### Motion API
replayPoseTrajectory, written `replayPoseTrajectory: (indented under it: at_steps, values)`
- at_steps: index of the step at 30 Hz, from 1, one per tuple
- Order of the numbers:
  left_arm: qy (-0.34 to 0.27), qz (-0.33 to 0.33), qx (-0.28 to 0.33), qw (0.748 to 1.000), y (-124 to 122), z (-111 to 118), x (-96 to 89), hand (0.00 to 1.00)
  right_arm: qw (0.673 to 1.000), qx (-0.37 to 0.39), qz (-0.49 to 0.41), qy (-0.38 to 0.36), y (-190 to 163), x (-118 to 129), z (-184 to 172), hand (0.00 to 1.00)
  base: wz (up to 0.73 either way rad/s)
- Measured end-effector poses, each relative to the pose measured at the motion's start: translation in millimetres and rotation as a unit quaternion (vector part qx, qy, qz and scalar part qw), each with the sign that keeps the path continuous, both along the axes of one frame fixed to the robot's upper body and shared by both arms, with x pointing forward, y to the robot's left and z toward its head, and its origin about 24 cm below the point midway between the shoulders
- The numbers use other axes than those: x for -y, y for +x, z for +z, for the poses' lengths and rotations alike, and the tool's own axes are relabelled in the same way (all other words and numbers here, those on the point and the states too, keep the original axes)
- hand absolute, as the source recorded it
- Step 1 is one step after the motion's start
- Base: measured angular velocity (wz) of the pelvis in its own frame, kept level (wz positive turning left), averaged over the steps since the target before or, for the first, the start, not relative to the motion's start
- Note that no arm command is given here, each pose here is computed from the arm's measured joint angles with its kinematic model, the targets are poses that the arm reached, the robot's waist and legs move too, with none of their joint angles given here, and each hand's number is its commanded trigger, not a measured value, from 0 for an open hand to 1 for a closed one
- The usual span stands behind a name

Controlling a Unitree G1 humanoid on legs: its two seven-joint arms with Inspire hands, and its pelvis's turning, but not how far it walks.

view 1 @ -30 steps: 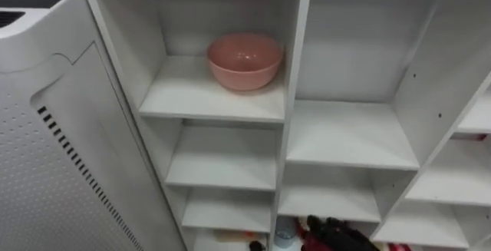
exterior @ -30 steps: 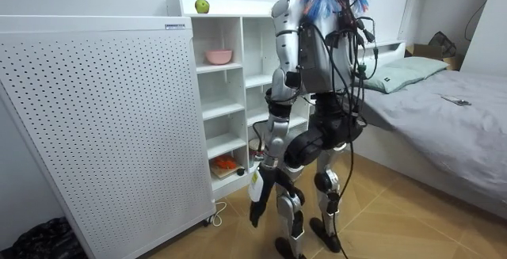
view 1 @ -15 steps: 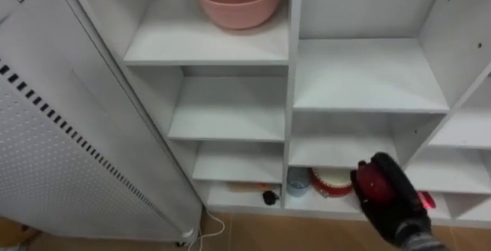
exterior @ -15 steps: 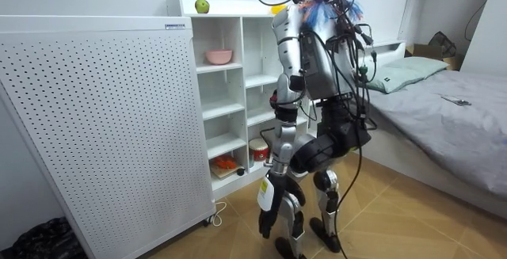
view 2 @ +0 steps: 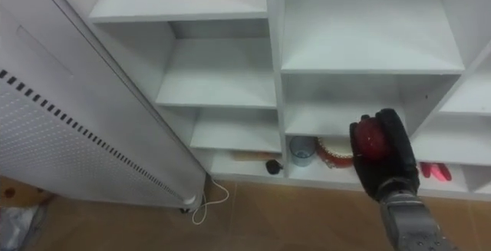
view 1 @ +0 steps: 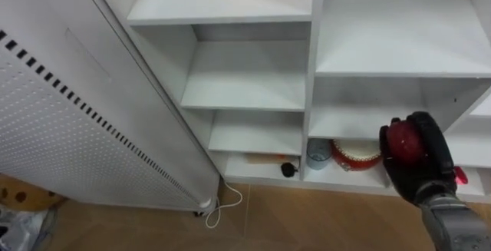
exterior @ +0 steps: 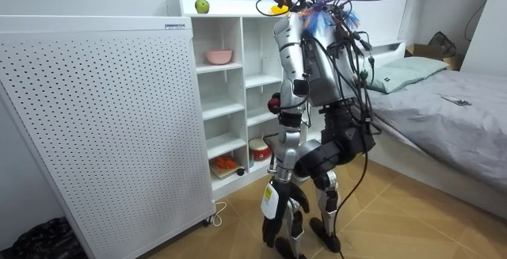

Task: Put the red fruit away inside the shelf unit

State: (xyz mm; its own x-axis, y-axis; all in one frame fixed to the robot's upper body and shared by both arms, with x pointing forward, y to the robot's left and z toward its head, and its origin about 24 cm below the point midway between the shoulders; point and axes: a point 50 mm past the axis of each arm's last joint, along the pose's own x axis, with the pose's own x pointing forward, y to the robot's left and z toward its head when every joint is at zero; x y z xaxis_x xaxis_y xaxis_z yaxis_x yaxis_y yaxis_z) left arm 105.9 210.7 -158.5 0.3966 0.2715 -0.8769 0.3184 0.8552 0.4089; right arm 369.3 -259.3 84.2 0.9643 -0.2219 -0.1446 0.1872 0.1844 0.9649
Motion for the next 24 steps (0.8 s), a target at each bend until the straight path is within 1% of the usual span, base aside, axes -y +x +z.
replayPoseTrajectory:
  at_steps: [1,2,3,9,15,24]
  values:
    - [0.000,0.000,0.000,1.000,-0.1,0.0,0.0,0.00,1.000,-0.001,-0.001,0.000,-0.1,0.3,0.0,1.00,0.00]
    - [0.000,0.000,-0.001,1.000,-0.6,-0.2,0.0,0.00,1.000,-0.002,-0.003,0.000,-0.2,0.7,-0.1,0.93,0.00]
    - [0.000,0.000,-0.002,1.000,-1.2,-0.3,0.0,0.00,1.000,-0.002,-0.004,0.000,0.5,0.6,1.2,0.00,0.00]
    - [-0.001,0.003,0.016,1.000,0.2,2.4,-1.6,0.00,1.000,0.021,-0.007,-0.001,8.1,-1.8,19.3,0.00,-0.03]
    - [-0.002,0.010,0.024,1.000,-3.1,2.8,-0.5,0.00,0.999,0.042,-0.031,0.016,12.7,4.5,36.7,0.00,0.03]
    - [0.000,0.010,0.025,1.000,-2.9,3.0,-1.2,0.00,0.997,0.050,-0.051,0.026,11.8,11.0,40.6,0.00,-0.01]
